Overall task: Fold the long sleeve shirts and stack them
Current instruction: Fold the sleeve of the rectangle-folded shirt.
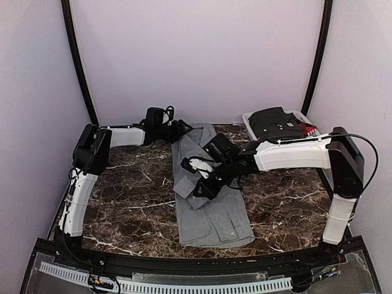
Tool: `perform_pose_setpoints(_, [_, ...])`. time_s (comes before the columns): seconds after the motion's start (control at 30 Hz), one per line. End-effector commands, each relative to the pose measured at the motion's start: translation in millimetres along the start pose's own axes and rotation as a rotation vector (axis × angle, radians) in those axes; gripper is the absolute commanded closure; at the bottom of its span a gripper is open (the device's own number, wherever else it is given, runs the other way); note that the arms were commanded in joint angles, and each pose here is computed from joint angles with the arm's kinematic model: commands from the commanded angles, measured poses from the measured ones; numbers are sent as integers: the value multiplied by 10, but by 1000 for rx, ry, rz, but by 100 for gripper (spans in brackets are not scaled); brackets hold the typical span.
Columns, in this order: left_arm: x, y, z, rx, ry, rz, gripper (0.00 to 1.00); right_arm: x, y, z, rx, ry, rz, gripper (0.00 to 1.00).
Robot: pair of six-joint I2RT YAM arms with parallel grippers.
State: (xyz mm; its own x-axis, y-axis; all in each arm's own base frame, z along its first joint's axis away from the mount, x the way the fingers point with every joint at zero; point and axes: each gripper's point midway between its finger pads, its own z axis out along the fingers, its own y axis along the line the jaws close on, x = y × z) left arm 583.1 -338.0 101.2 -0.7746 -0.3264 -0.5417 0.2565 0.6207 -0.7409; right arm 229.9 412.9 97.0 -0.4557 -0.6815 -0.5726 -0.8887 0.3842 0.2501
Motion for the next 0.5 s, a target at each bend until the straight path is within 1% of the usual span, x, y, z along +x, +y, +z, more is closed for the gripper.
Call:
perform_pose_setpoints(0.0, [-172,-282,102,156,-12,-23,33,-97,27,34,7,-6,-16,96])
perform_pose_setpoints(0.07, [-105,-145,241,148,9,-49,34,-56,34,58,4,9,-18,95])
perform_pose_setpoints(0.1, [-153,-184,255,155,6,-54,34,-23,42,77,1,22,-21,95])
perform_pose_setpoints(0.13, [-101,-107,309,148,16,-65,34,20,45,97,0,39,-22,95])
perform_pose_setpoints(0.17, [-127,-122,319,153,14,-70,34,54,44,118,1,51,-24,95])
perform_pose_setpoints(0.23, [-100,-59,355,147,20,-83,35,131,57,163,0,79,-28,91])
perform_pose_setpoints(0.4, [-126,18,348,119,11,-87,35,305,79,235,2,131,-27,86])
perform_pose_setpoints(0.47, [-135,26,342,116,9,-87,35,362,60,236,13,149,-21,82])
